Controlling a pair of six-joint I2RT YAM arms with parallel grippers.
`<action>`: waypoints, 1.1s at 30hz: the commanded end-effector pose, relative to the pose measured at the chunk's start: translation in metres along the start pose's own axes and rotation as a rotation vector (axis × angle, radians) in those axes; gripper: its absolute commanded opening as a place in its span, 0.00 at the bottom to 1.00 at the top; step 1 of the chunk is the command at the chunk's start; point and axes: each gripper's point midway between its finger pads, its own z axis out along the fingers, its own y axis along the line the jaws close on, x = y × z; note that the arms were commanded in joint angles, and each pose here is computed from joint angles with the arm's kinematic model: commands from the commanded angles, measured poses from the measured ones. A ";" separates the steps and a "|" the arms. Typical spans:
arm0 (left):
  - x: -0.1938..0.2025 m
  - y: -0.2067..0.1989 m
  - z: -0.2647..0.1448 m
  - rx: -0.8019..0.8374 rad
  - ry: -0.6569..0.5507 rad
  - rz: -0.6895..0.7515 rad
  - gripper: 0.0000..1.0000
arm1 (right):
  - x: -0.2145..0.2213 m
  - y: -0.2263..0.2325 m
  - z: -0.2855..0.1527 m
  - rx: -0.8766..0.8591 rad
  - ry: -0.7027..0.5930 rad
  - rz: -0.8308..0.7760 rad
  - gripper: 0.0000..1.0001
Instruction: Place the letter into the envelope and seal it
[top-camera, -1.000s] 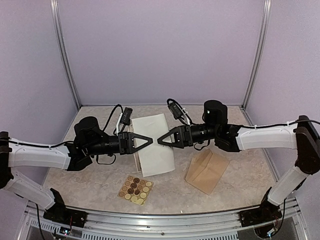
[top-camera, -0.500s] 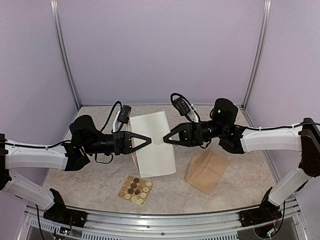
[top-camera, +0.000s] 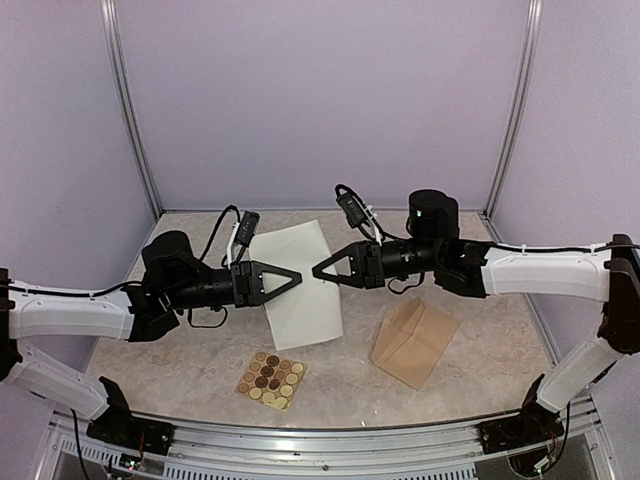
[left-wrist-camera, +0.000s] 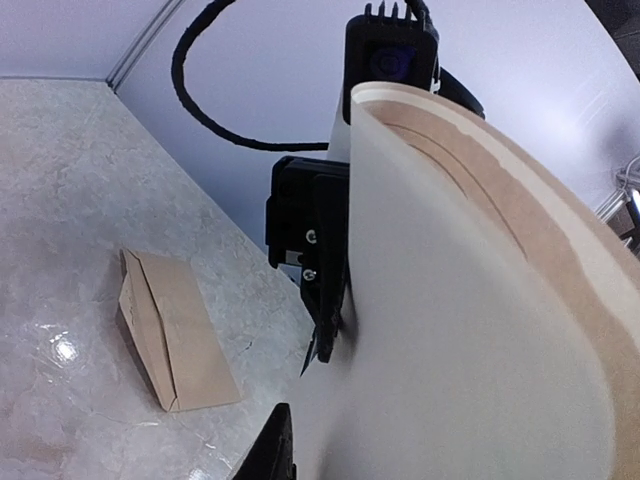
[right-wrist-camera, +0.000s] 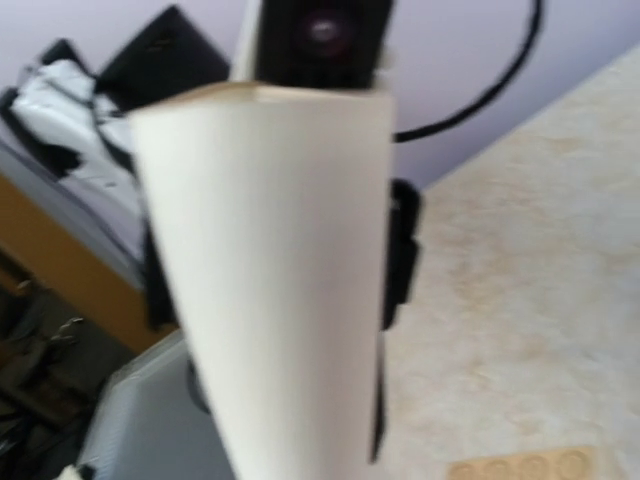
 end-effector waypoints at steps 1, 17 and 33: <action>-0.009 -0.001 0.002 -0.014 -0.025 0.012 0.20 | 0.002 -0.012 0.004 0.111 0.015 -0.022 0.09; -0.015 0.009 -0.006 -0.059 -0.087 -0.020 0.26 | -0.003 -0.017 0.004 0.154 -0.026 -0.020 0.10; -0.014 0.010 -0.017 -0.069 -0.127 -0.019 0.50 | -0.009 -0.022 0.000 0.196 -0.076 0.021 0.10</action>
